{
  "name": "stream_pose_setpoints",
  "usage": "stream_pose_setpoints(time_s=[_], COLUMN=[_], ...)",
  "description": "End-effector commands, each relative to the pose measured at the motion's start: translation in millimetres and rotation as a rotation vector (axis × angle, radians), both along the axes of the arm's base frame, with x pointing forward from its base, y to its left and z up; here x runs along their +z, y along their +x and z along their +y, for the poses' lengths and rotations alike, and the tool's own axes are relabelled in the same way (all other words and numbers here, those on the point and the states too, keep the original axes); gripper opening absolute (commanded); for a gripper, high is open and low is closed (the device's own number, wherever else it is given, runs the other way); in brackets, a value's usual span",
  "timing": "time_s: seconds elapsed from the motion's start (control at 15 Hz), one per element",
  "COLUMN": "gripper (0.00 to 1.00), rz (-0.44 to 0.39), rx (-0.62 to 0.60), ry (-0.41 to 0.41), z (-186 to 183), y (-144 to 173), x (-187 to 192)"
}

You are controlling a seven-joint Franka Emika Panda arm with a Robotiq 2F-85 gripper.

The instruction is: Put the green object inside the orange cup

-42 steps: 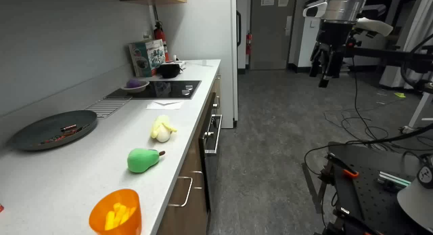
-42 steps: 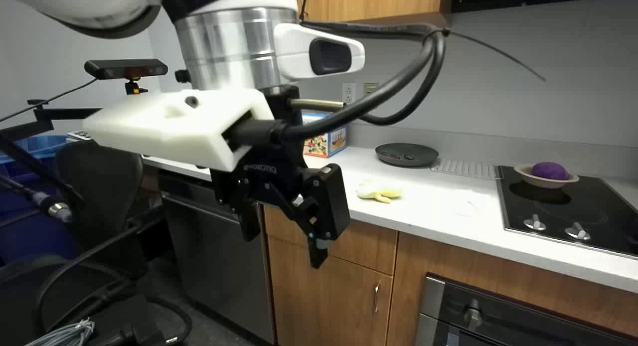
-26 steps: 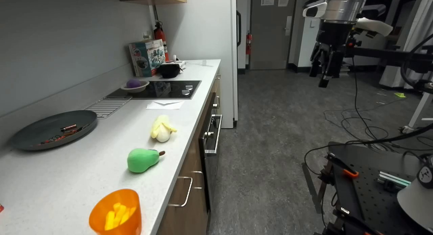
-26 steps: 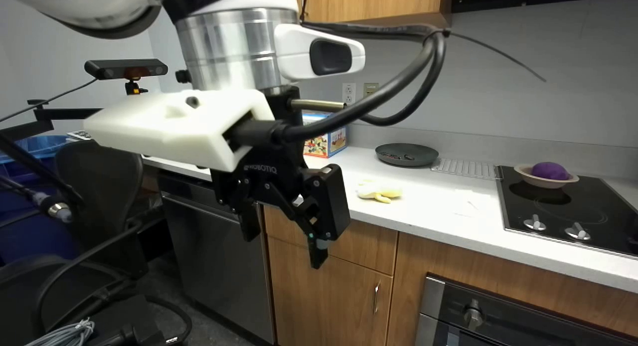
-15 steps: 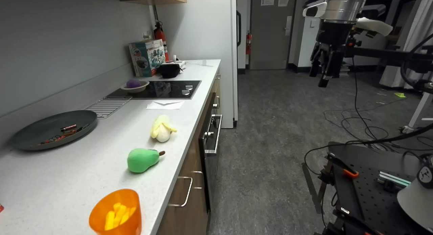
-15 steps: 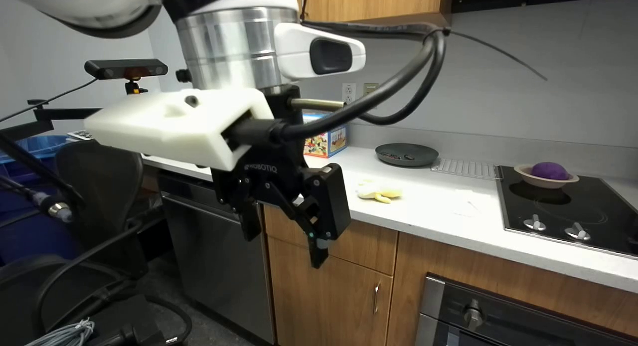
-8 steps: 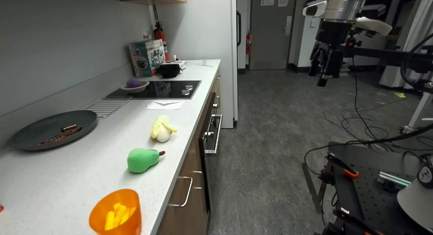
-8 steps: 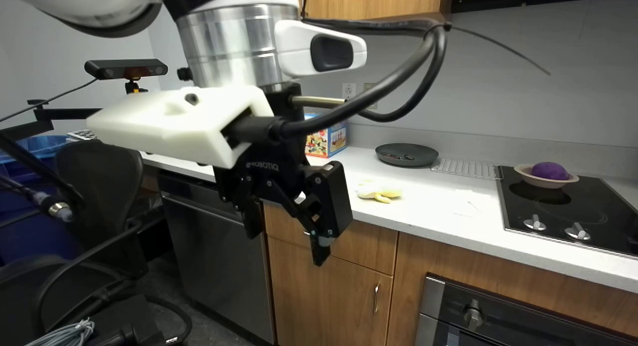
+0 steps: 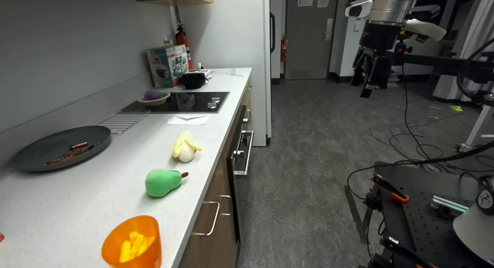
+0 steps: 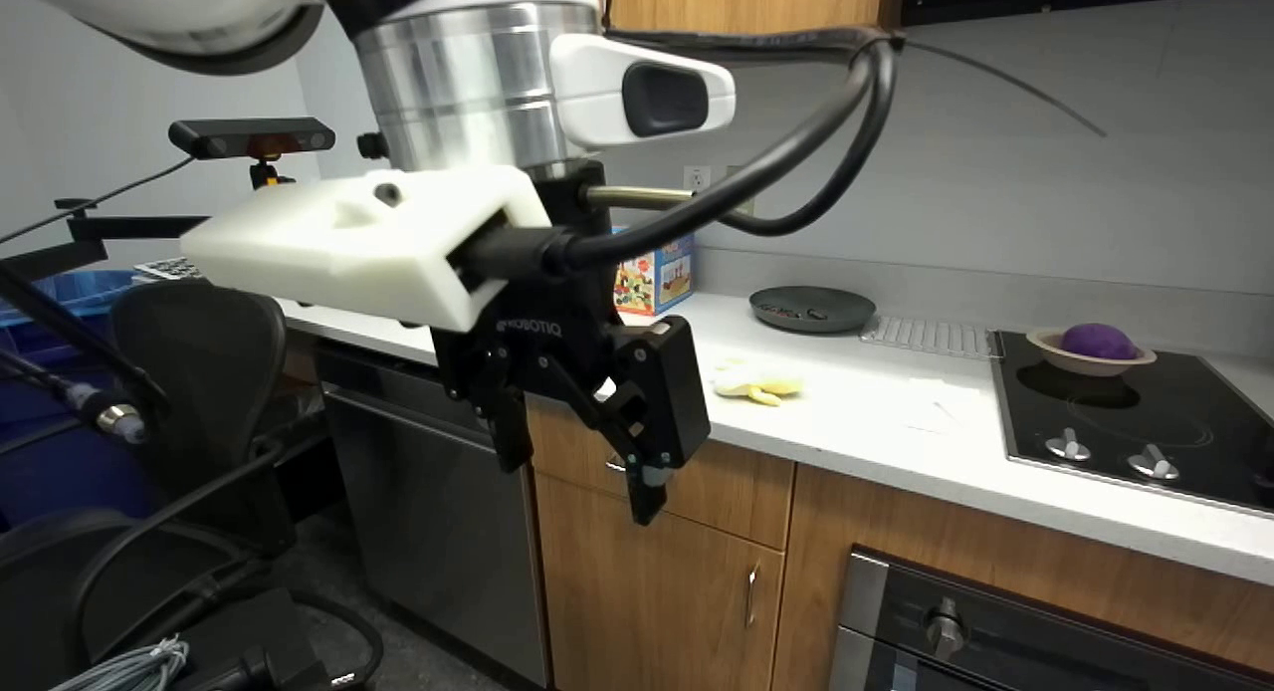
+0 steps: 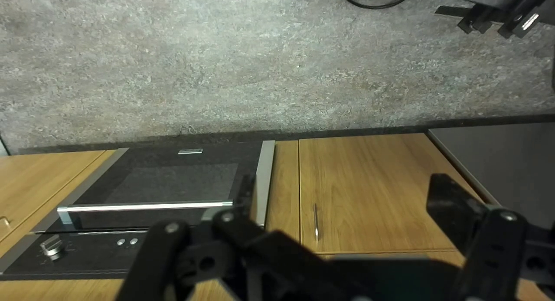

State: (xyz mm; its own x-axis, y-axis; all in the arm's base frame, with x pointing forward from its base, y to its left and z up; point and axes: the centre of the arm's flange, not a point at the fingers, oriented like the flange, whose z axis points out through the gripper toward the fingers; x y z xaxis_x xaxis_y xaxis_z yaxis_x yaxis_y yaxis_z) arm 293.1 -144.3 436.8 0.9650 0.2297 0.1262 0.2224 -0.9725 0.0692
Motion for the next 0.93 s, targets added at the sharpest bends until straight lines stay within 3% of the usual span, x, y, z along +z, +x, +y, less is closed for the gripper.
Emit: stream_pose_setpoints(time_s=[0.0, 0.87], gripper=[1.00, 1.00], rz=[0.000, -0.008], rx=[0.000, -0.007], ry=[0.000, 0.006], z=[0.0, 0.5], y=[0.0, 0.5], x=[0.0, -0.2])
